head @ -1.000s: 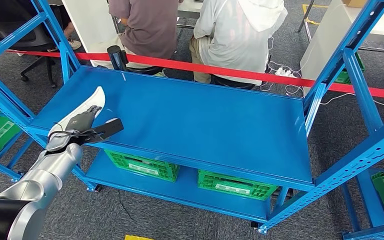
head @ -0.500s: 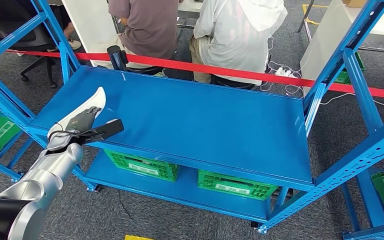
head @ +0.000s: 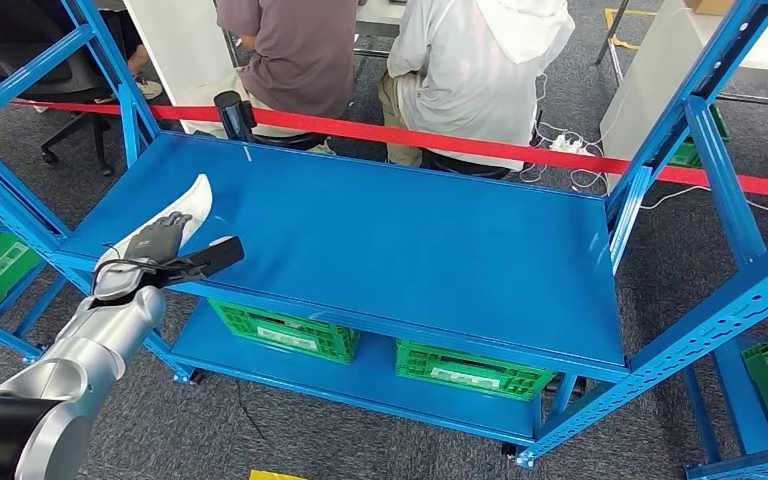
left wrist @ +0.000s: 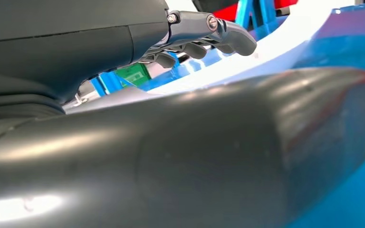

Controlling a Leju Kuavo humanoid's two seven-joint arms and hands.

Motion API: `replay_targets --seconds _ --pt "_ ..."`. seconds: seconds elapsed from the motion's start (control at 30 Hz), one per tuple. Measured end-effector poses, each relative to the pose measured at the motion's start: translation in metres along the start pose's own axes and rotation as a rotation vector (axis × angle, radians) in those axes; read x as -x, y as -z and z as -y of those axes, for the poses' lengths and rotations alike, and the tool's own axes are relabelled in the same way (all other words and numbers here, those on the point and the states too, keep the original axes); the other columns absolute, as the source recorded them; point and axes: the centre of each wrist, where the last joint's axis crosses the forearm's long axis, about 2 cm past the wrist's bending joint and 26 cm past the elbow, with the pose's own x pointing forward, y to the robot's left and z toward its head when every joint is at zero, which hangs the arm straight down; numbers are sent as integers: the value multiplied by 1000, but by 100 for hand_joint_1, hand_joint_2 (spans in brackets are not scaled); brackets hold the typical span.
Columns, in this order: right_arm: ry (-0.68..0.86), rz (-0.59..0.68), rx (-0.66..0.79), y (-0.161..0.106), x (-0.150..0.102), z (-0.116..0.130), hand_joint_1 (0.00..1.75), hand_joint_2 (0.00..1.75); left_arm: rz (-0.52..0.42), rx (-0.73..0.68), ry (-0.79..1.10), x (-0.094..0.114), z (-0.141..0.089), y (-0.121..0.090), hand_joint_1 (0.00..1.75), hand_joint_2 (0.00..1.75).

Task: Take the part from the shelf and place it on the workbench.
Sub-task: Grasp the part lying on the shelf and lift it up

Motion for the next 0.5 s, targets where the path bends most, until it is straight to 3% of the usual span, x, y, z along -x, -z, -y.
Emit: replay_targets --seconds 0.5 --pt "-5 0 1 0 -1 0 0 0 -66 21 67 5 -3 1 0 0"
